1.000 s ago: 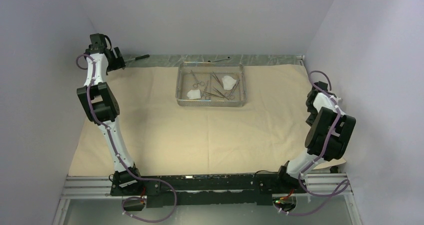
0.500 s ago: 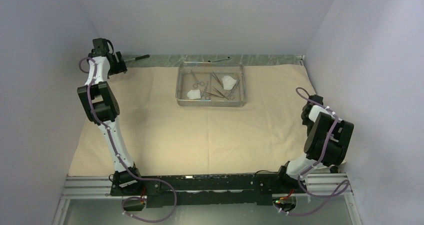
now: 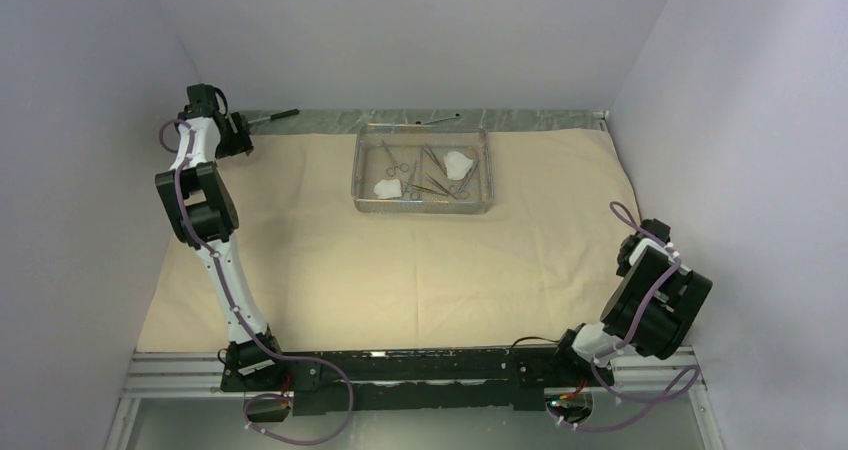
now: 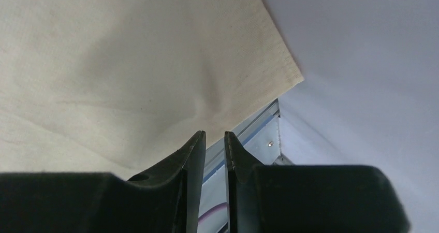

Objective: Open and lay out the surgical kit
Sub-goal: Smooth out the surgical kit at the center of the board.

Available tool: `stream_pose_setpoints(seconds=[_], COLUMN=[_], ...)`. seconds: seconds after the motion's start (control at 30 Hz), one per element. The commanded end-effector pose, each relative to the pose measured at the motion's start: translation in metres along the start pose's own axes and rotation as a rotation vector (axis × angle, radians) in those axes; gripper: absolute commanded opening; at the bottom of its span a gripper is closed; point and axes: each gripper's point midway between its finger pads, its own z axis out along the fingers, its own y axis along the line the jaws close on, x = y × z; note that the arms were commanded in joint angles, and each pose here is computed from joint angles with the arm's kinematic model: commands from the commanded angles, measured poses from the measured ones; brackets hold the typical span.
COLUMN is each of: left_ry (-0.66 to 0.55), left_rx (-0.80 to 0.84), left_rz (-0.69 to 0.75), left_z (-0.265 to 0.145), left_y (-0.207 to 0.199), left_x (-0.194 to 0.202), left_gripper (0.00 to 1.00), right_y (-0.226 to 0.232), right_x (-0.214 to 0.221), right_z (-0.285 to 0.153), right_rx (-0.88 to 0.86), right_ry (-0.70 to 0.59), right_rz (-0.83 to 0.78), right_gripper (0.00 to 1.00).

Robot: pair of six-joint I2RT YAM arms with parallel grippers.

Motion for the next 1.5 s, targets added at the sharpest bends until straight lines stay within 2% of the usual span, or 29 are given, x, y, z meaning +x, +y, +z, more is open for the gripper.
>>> stream_pose_setpoints(seconds=[0.0, 0.3, 0.47, 0.6, 0.7, 0.97, 1.1, 1.27, 1.47], left_ry=[-0.006, -0.016, -0.012, -0.015, -0.017, -0.030, -0.032, -0.032, -0.029], left_rx=[-0.018, -0.009, -0.010, -0.010, -0.006, 0.019, 0.020, 0.047, 0.070], left_rz=[-0.041, -0.067, -0.075, -0.089, -0.105, -0.146, -0.154, -0.170, -0.180], left_z=[0.007, 0.009, 0.010, 0.010, 0.009, 0.004, 0.003, 0.002, 0.002], left_y=[0.014, 0.022, 0.027, 0.034, 0.040, 0.048, 0.049, 0.045, 0.040], left_x=[-0.003, -0.010, -0.009, -0.011, -0.012, -0.020, -0.019, -0.020, -0.020], left_gripper=[0.86, 0.86, 0.86, 0.86, 0.86, 0.86, 0.86, 0.85, 0.85], right_y=[0.000, 0.000, 0.005, 0.014, 0.007, -0.017, -0.031, -0.052, -0.048], right_x=[0.004, 0.005, 0.015, 0.025, 0.033, 0.036, 0.023, -0.004, -0.009], right_z=[0.006, 0.010, 0.014, 0.017, 0.019, 0.020, 0.014, -0.003, 0.003], right_rx=[-0.041, -0.073, -0.096, -0.123, -0.087, -0.023, 0.023, 0.045, 0.034], right_ry=[-0.042, -0.056, -0.052, -0.039, -0.007, 0.043, -0.018, -0.180, -0.198], right_rz=[0.020, 0.015, 0.028, -0.020, -0.049, 0.031, 0.087, 0.166, 0.144], right_gripper=[0.23, 0.22, 0.24, 0.28, 0.29, 0.29, 0.29, 0.28, 0.28])
